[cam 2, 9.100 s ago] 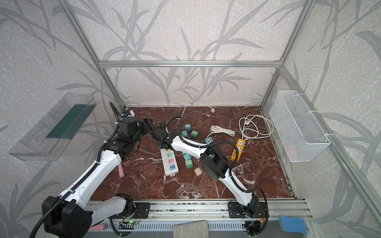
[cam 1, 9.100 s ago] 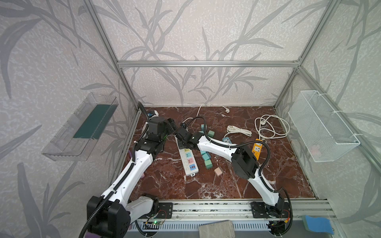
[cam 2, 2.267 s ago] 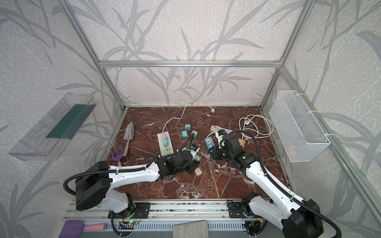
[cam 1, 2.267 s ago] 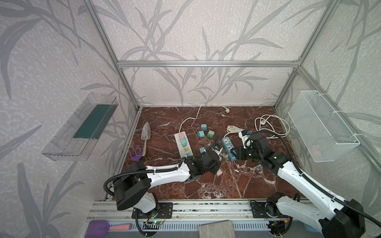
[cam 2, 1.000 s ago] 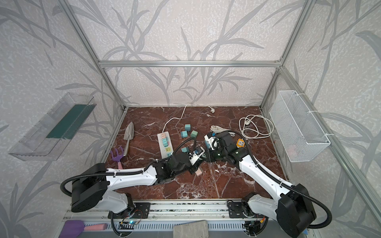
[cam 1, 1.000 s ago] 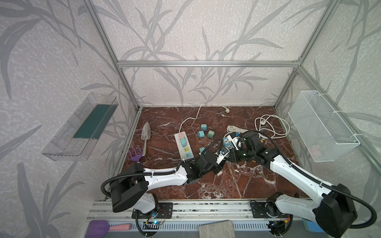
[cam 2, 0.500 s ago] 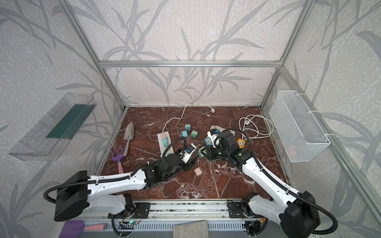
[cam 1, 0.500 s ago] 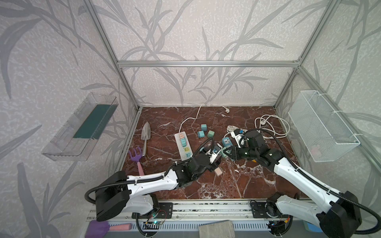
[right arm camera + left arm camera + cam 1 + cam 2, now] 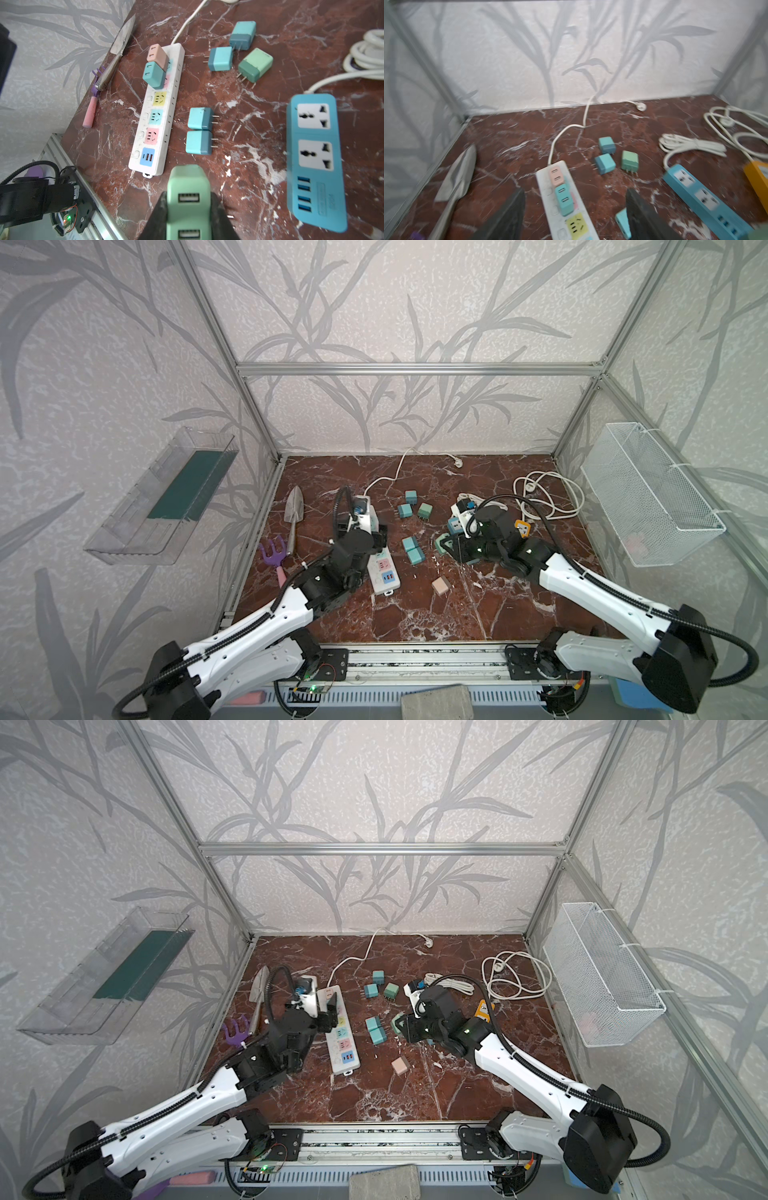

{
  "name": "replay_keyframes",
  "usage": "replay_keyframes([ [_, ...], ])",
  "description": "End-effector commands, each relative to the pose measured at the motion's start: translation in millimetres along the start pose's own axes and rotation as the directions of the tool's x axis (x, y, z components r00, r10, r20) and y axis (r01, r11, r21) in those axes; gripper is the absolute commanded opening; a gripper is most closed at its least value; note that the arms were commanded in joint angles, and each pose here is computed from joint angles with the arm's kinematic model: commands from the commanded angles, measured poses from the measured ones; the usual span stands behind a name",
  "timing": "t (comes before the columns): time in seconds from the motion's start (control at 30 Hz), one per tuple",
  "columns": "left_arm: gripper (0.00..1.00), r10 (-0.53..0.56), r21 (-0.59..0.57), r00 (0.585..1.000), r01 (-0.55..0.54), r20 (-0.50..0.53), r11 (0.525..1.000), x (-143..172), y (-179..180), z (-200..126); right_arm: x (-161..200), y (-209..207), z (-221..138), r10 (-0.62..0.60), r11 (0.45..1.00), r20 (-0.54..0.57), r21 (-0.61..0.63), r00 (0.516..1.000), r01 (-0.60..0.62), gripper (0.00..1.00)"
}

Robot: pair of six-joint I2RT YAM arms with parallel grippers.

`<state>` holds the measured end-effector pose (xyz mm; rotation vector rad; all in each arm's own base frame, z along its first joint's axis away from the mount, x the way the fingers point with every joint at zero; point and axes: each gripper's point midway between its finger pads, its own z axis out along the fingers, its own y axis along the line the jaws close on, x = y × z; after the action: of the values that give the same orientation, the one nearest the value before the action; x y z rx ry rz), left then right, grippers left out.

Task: Insert plugs into power strip
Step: Pass the plug, then insert the plug into the socket.

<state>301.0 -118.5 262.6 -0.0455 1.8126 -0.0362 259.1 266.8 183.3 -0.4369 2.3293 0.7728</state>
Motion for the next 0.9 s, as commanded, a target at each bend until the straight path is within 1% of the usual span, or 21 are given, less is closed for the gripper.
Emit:
replay_keyframes([
  [0.0,0.76,-0.149,-0.168,0.986,0.135,-0.072,0.977,7,49,2,-30,26,12,-0.064,0.998,0.104,0.006,0.992,0.064,0.00],
  [0.13,0.76,-0.226,-0.270,0.971,0.200,-0.071,0.942,0,82,21,-33,52,44,-0.119,0.993,0.110,0.028,0.987,0.116,0.00],
  [0.23,0.77,-0.305,-0.301,0.950,0.273,-0.065,0.914,-2,99,40,-33,68,68,-0.139,0.990,0.103,0.030,0.985,0.137,0.00],
  [0.33,0.76,-0.357,-0.315,0.931,0.318,-0.074,0.894,1,114,57,-32,85,90,-0.184,0.982,0.098,0.049,0.978,0.180,0.00],
  [0.47,0.76,-0.418,-0.293,0.902,0.374,-0.104,0.880,9,124,67,-25,84,124,-0.189,0.980,0.069,0.082,0.980,0.183,0.00],
  [0.57,0.76,-0.432,-0.278,0.896,0.391,-0.101,0.877,15,126,68,-22,83,144,-0.193,0.977,0.046,0.099,0.980,0.188,0.00],
  [0.73,0.76,-0.481,-0.240,0.873,0.451,-0.081,0.860,18,123,65,-23,84,170,-0.224,0.966,0.033,0.140,0.974,0.217,0.00],
  [0.8,0.75,-0.518,-0.238,0.852,0.489,-0.077,0.839,21,122,65,-23,84,179,-0.227,0.963,0.023,0.155,0.974,0.221,0.00],
  [0.87,0.75,-0.534,-0.216,0.841,0.508,-0.089,0.834,20,117,66,-26,82,186,-0.235,0.958,0.019,0.177,0.972,0.228,0.00],
])
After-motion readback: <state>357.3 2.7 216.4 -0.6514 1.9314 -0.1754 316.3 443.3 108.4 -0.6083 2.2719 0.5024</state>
